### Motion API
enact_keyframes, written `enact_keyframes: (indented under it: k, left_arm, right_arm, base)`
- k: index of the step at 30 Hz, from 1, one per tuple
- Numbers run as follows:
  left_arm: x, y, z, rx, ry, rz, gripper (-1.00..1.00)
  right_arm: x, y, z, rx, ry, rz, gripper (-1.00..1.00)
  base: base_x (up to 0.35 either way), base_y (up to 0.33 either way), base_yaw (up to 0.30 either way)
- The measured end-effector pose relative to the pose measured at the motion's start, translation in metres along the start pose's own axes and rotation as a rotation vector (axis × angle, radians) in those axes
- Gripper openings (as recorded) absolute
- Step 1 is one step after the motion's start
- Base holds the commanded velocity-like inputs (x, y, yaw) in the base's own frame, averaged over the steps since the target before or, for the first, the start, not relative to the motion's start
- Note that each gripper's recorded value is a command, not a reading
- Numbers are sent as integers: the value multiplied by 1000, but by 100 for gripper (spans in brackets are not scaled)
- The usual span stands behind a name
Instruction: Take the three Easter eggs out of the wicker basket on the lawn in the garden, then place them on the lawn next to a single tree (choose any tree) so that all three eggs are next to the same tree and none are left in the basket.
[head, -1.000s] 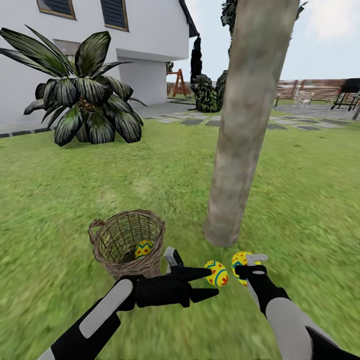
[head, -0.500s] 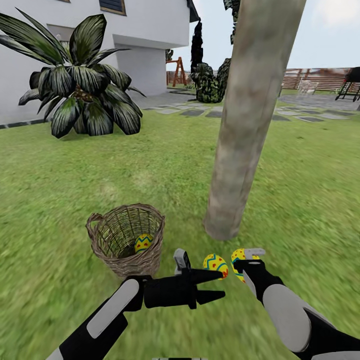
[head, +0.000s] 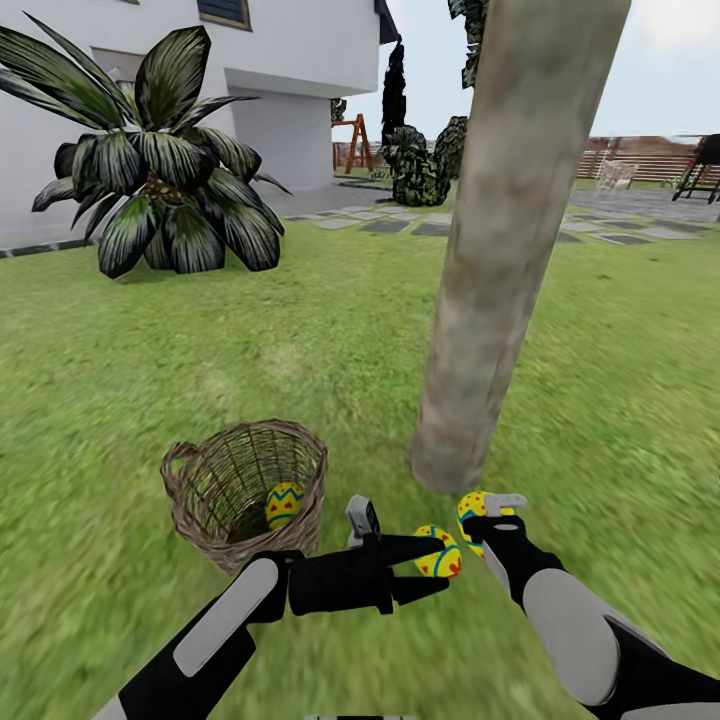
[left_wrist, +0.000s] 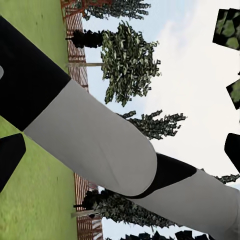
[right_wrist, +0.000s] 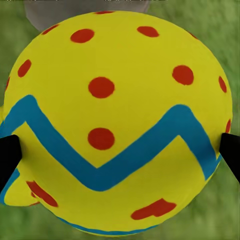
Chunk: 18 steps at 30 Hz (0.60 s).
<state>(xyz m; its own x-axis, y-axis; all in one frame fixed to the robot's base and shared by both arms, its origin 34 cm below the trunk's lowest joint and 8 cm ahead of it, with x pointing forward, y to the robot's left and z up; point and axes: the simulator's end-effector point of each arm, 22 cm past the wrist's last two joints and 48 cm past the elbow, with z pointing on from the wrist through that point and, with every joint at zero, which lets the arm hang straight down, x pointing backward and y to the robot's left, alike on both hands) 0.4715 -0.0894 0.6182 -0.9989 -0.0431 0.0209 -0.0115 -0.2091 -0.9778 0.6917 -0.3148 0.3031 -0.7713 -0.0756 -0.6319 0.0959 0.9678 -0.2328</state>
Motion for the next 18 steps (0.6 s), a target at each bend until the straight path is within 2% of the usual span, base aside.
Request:
enact_keyframes:
  k: [3, 18]
  left_arm:
    - [-4, 5, -1, -1, -15, -7, 100]
    - [-8, 31, 0, -9, -21, -67, 100]
  right_arm:
    - [6, 1, 4, 0, 11, -1, -100]
    - [42, -1, 25, 24, 74, -7, -100]
  base:
    - [0, 0, 0]
    - [0, 0, 0]
